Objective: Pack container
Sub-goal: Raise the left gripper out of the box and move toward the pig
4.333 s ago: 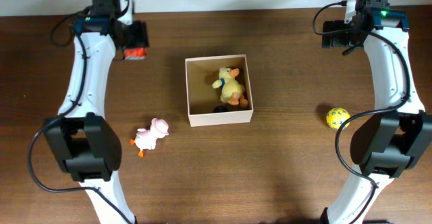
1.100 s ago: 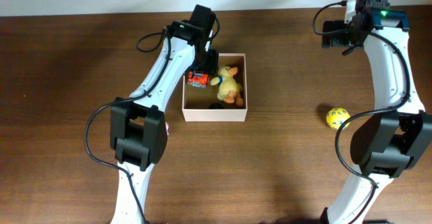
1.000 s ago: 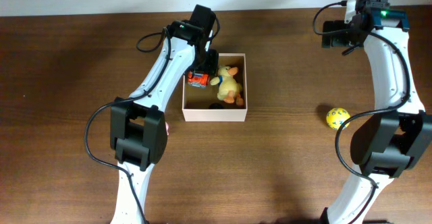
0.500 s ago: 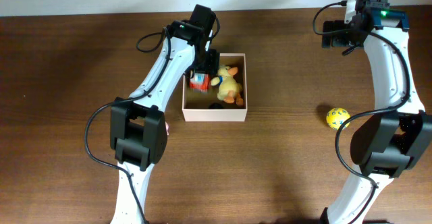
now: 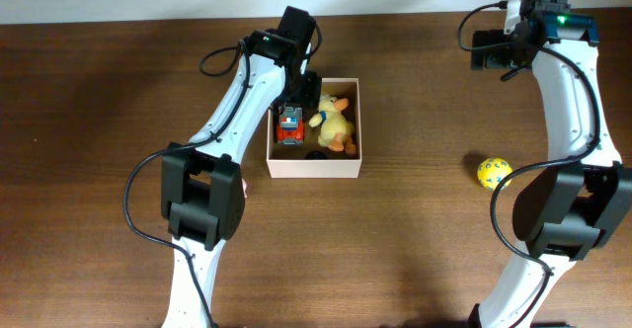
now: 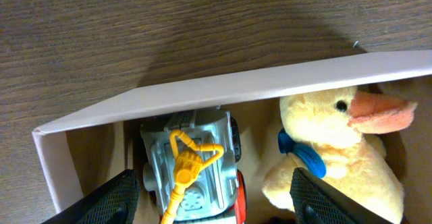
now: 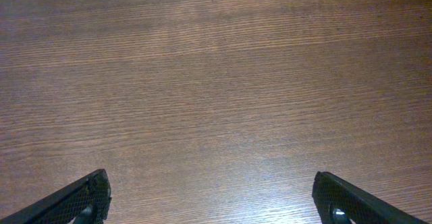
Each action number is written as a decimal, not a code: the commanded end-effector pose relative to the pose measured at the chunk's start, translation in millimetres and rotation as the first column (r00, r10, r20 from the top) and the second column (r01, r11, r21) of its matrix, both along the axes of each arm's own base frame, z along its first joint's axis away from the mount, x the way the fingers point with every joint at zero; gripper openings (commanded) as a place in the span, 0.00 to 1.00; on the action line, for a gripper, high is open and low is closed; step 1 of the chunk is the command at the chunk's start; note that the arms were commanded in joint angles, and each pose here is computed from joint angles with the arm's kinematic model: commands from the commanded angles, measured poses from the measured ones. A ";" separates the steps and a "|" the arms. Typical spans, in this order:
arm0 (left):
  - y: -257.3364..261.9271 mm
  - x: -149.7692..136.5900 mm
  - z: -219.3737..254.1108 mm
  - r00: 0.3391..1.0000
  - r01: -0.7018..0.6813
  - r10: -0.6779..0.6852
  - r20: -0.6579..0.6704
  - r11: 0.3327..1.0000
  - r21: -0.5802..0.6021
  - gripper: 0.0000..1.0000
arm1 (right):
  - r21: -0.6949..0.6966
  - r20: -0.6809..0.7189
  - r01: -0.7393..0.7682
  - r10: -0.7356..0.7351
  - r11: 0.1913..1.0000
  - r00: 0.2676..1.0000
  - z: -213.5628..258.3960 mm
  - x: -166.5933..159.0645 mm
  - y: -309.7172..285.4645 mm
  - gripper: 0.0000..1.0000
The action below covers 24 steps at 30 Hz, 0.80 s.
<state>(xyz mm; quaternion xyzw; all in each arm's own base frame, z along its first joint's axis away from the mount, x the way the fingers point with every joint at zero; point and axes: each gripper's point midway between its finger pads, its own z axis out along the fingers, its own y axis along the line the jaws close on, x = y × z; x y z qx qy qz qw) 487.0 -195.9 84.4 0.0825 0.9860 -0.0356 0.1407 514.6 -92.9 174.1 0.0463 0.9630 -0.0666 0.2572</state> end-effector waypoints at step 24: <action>77.2 -50.4 88.1 0.986 -0.028 0.047 -0.159 0.992 0.122 0.99 | -0.010 0.012 0.008 -0.008 1.000 1.000 4.3 3.1 -1.9 0.99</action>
